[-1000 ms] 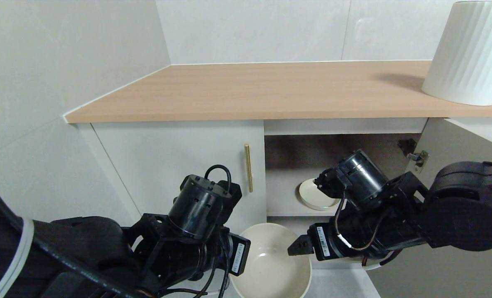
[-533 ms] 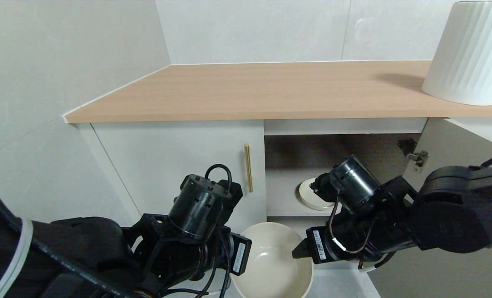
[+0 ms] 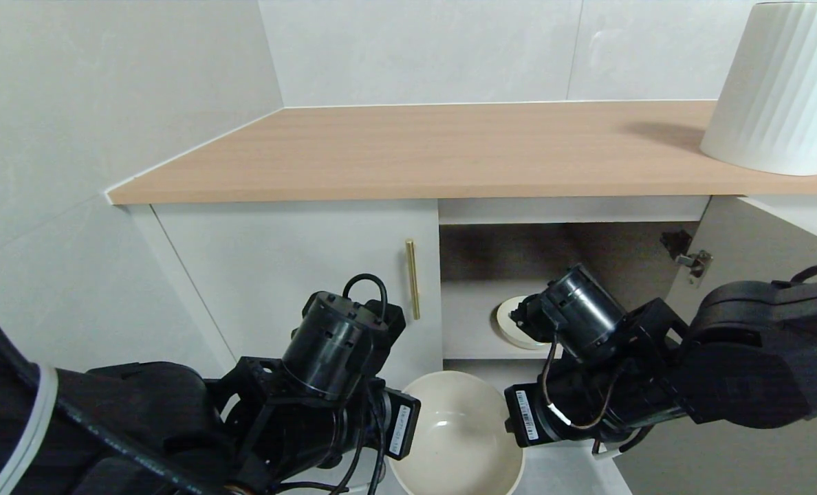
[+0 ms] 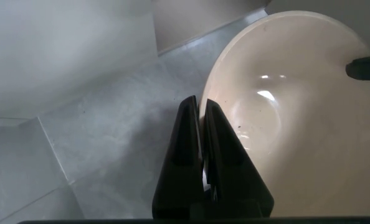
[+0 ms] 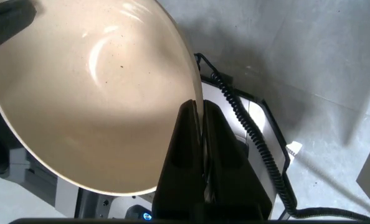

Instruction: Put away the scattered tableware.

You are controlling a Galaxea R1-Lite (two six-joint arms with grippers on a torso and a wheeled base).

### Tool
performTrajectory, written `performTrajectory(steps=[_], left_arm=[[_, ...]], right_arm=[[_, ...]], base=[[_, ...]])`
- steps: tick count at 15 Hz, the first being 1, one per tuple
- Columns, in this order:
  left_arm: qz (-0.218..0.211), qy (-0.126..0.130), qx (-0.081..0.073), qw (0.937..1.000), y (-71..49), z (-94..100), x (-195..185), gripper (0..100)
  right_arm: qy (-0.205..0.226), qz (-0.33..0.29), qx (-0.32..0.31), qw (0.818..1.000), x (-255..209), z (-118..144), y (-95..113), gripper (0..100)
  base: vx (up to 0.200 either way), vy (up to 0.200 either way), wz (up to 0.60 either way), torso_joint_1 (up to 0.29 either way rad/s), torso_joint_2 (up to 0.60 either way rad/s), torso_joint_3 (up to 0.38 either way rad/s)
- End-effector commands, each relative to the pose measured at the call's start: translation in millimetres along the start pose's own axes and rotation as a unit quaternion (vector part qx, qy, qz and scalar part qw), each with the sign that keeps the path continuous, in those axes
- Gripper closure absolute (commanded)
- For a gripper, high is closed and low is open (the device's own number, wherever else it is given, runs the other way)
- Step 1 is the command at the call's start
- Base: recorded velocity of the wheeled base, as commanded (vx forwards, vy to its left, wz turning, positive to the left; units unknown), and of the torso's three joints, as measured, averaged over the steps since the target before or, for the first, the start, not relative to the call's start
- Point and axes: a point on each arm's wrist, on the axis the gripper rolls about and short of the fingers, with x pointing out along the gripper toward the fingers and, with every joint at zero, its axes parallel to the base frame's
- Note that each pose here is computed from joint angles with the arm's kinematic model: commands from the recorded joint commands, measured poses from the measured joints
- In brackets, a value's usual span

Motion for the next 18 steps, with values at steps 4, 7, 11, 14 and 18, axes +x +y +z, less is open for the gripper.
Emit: performTrajectory(steps=[4, 7, 11, 14, 18], left_arm=[[0.003, -0.001, -0.001, 1.0000, 0.1, 0.2, 0.3, 0], [0.001, -0.011, -0.003, 0.9999, -0.5, 2.3, 0.3, 0], [0.000, -0.016, -0.005, 0.9999, -0.2, 3.7, -1.0, 0], [0.000, -0.021, -0.007, 0.9998, 0.2, 4.9, -2.3, 0], [-0.002, -0.024, -0.014, 0.9996, 0.4, 6.2, -2.8, 0]], right_arm=[[0.001, 0.000, 0.000, 1.000, 0.6, -0.1, 0.1, 100], [0.000, -0.005, 0.000, 1.000, 2.2, 0.1, -0.6, 100], [-0.072, -0.085, 0.027, 0.993, 13.4, 5.5, -24.7, 100], [-0.169, -0.107, 0.063, 0.978, 25.4, 10.0, -54.3, 100], [-0.262, -0.110, 0.104, 0.953, 43.8, 35.8, -93.4, 100]], base=[[0.000, 0.000, 0.00, 0.000, 0.00, 0.000], [0.000, 0.000, 0.00, 0.000, 0.00, 0.000], [0.000, 0.000, 0.00, 0.000, 0.00, 0.000], [0.000, 0.000, 0.00, 0.000, 0.00, 0.000], [0.000, 0.000, 0.00, 0.000, 0.00, 0.000]])
